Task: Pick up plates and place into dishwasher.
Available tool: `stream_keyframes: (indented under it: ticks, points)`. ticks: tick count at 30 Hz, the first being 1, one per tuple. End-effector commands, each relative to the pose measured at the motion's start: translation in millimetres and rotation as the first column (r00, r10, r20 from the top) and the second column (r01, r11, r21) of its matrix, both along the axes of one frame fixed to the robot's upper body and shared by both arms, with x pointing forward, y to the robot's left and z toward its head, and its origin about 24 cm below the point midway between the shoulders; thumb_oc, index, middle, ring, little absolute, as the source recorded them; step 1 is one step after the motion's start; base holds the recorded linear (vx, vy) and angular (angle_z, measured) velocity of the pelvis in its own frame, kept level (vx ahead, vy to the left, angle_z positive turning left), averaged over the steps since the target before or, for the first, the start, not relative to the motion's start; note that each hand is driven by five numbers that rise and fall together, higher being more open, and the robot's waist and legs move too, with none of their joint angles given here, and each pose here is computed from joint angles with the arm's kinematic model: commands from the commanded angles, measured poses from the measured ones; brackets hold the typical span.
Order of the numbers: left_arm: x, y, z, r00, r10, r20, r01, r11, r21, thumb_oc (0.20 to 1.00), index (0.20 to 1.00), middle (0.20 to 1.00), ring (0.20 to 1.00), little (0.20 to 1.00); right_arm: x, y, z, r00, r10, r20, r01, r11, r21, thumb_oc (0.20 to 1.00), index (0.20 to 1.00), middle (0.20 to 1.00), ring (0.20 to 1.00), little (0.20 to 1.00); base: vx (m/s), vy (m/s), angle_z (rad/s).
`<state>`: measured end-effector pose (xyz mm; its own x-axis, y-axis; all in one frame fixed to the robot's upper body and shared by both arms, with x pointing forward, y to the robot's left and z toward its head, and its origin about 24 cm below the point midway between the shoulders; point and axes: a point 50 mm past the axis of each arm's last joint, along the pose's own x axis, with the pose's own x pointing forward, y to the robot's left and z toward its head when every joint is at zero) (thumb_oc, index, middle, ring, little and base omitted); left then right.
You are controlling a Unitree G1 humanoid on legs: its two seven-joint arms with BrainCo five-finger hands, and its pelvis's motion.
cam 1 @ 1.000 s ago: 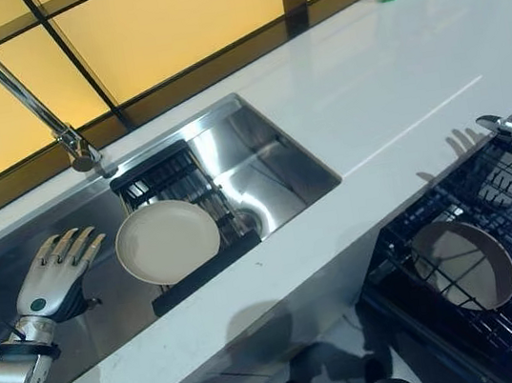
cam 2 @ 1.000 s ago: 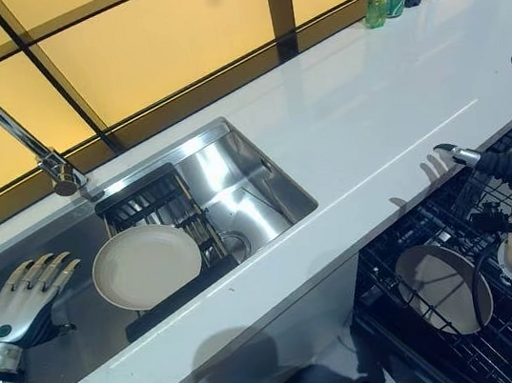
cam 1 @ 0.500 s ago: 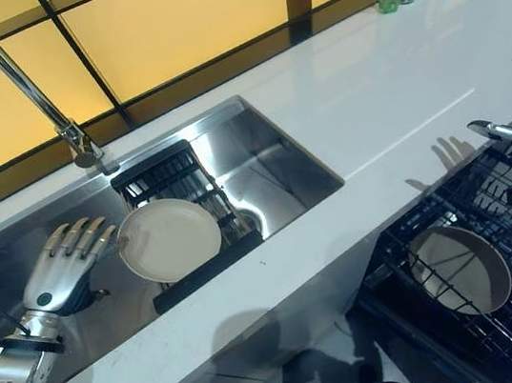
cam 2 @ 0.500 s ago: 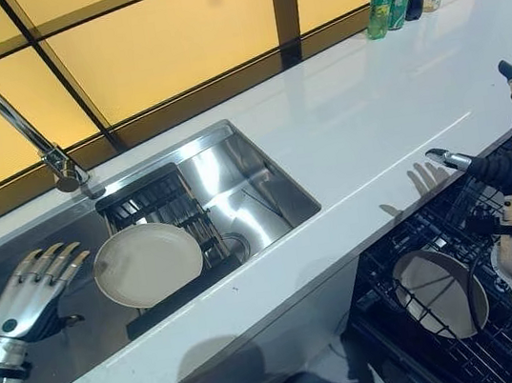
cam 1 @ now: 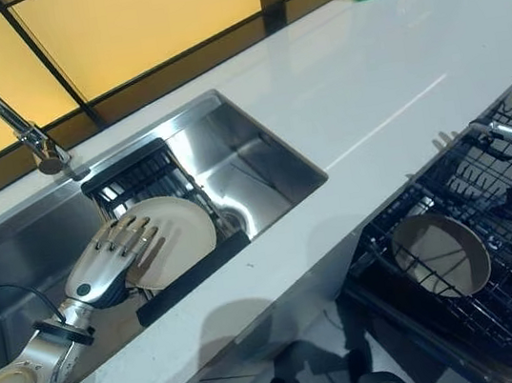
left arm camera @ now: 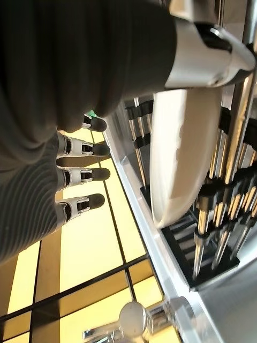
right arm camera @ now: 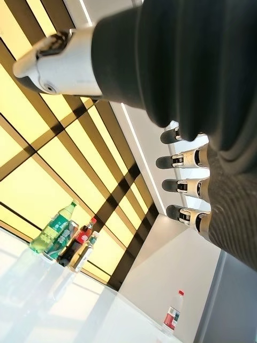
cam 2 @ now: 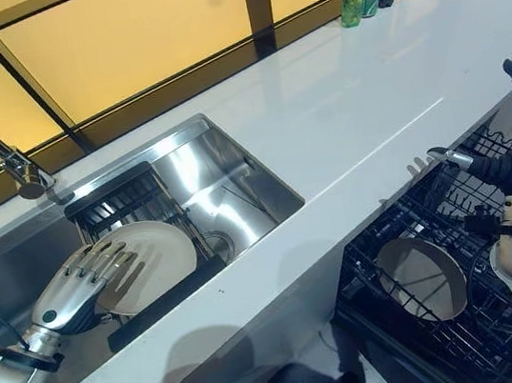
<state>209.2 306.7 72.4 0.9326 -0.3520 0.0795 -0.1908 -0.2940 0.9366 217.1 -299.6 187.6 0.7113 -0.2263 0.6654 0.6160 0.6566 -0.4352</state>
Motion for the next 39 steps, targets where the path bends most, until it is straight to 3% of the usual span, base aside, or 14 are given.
stream_keyframes:
  ticks: [1,5,6,7,8,26,28,29,39]
  points:
    - [11.1,9.5,32.2,0.997,-0.004,0.071,0.000,0.999,0.054,1.000,1.000,1.000,1.000,1.000,0.2,15.9,24.0,0.988,0.095,0.121,-0.090,0.995,-0.047,1.000,1.000,1.000,1.000,1.000,0.04,0.008,-0.08]
    - [10.5,8.7,27.3,1.000,0.002,0.022,-0.004,0.997,0.074,1.000,1.000,1.000,1.000,1.000,0.0,15.3,25.0,0.989,0.093,0.118,-0.088,0.995,-0.045,1.000,1.000,1.000,1.000,1.000,0.04,0.003,-0.02]
    - [10.1,8.9,25.1,1.000,0.007,0.011,-0.008,0.997,0.075,0.909,0.909,0.909,0.909,0.909,0.5,15.2,25.3,0.989,0.092,0.117,-0.087,0.995,-0.046,1.000,1.000,1.000,1.000,1.000,0.03,0.005,0.00]
    - [9.6,9.4,23.6,1.000,0.013,0.004,-0.013,0.997,0.077,0.473,0.473,0.473,0.473,0.473,1.0,15.2,25.3,0.989,0.092,0.115,-0.087,0.995,-0.045,1.000,1.000,1.000,1.000,1.000,0.00,0.000,0.00]
    - [9.0,10.0,22.9,1.000,0.016,0.001,-0.016,0.997,0.077,0.200,0.200,0.200,0.200,0.200,1.5,15.3,25.5,0.989,0.091,0.114,-0.087,0.995,-0.045,1.000,1.000,1.000,1.000,1.000,0.00,0.000,0.00]
    - [5.2,22.6,30.1,0.996,0.089,-0.001,-0.089,0.993,0.073,0.200,0.200,0.200,0.200,0.200,-0.4,16.4,20.1,0.991,0.082,0.103,-0.080,0.997,-0.020,1.000,1.000,1.000,1.000,1.000,0.00,-0.002,0.00]
    - [4.7,25.1,29.5,0.994,0.108,0.003,-0.108,0.992,0.067,0.244,0.244,0.244,0.244,0.244,-0.5,16.7,19.8,0.992,0.081,0.102,-0.079,0.997,-0.017,1.000,1.000,1.000,1.000,1.000,0.00,-0.017,0.04]
    - [4.7,25.6,29.1,0.994,0.110,0.000,-0.110,0.992,0.066,0.200,0.200,0.200,0.200,0.200,-0.4,16.6,19.8,0.992,0.081,0.101,-0.080,0.997,-0.016,1.000,1.000,1.000,1.000,1.000,0.00,0.000,0.00]
    - [2.2,31.6,33.2,0.989,0.146,0.029,-0.148,0.987,0.061,0.200,0.200,0.200,0.200,0.200,-2.6,14.8,19.3,0.993,0.075,0.096,-0.074,0.997,-0.011,1.000,1.000,1.000,1.000,1.000,0.00,0.000,0.00]
